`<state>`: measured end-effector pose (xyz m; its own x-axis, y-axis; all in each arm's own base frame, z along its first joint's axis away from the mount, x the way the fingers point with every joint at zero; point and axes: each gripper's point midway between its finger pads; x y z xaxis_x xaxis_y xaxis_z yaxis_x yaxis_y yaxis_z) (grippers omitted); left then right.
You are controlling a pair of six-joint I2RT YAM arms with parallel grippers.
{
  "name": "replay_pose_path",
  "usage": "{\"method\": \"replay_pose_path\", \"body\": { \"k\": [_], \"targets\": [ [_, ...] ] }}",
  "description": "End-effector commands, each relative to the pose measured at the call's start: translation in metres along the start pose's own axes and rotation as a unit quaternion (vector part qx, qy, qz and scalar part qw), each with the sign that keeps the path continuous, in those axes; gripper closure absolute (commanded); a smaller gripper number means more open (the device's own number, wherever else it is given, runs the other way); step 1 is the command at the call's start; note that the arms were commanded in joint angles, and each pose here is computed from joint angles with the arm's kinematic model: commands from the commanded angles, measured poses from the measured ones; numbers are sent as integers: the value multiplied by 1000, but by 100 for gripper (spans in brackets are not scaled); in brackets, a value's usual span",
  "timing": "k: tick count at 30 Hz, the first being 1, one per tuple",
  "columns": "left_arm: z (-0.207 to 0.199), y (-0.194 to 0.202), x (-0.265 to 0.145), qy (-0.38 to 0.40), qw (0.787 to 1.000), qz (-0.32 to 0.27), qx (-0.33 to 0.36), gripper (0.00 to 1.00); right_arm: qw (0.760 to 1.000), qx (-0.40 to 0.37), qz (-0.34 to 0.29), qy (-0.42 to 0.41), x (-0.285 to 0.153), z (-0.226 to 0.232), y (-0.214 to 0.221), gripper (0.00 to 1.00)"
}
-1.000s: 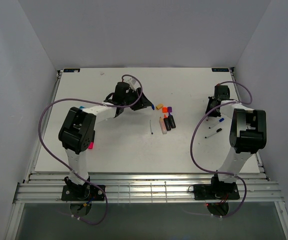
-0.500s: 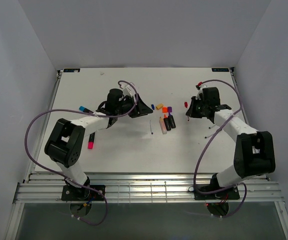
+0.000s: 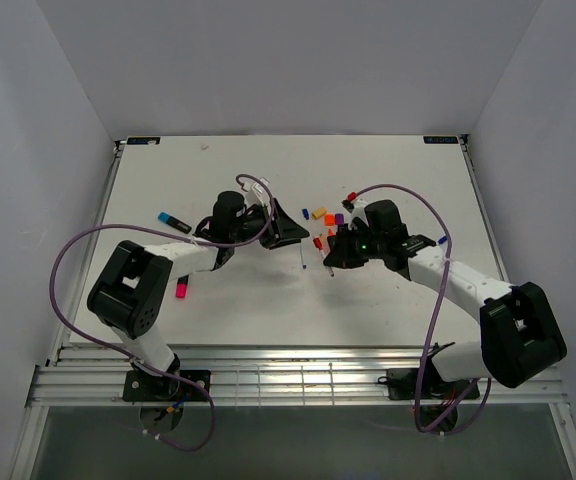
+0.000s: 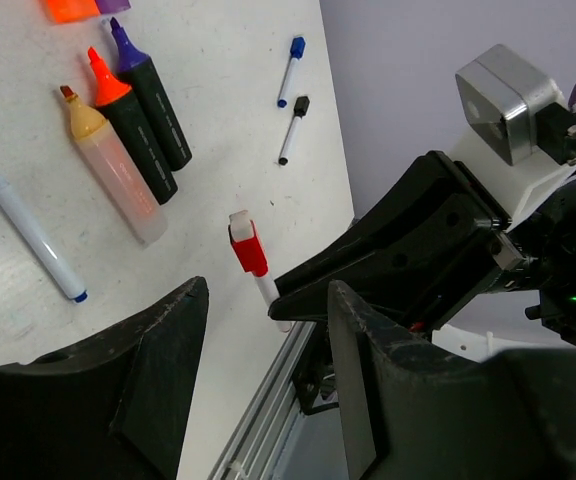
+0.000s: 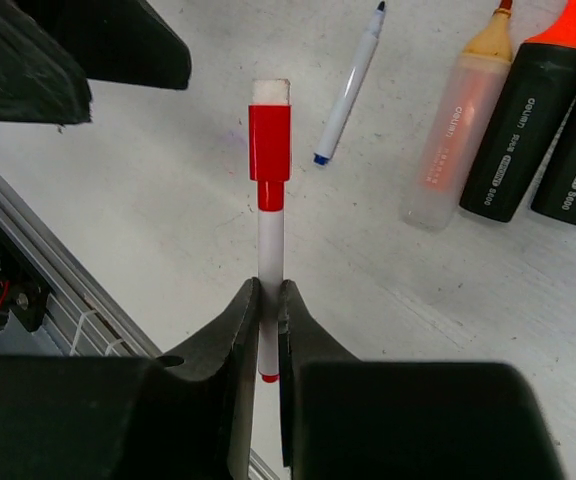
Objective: Open the pen caps
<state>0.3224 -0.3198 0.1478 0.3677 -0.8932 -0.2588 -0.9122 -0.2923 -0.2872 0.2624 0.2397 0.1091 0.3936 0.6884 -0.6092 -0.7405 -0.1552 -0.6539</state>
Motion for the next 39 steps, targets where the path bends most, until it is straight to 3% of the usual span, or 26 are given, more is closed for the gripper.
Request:
{"method": "replay_pose_path", "body": {
  "k": [1,7,22,36,39],
  "targets": [
    [-11,4,-5,14,1000,-5,-17,39,999,-12,-43,-19,-4,18,-25,92],
    [3,15,-2,-1,998,8,-57,39,999,-17,-43,-24,2,27,-29,92],
    [-3,17,7,1,997,-1,-76,40,998,-29,-48,-30,15,50,-33,92],
    [1,20,12,-3,997,-1,-79,60,998,-50,-35,3,26,44,-24,92],
    [1,19,14,-3,997,1,-78,70,998,-55,-34,6,27,45,-23,92]
  ]
}}
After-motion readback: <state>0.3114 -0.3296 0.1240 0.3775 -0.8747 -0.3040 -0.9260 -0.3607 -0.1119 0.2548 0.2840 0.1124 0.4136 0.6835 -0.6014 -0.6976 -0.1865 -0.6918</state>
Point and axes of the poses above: each gripper's point midway between its finger pads, its own x axis out along the fingers, its own z axis along the line the jaws close on, y = z × x, and after that the axes turned 6 degrees about -x, right-handed
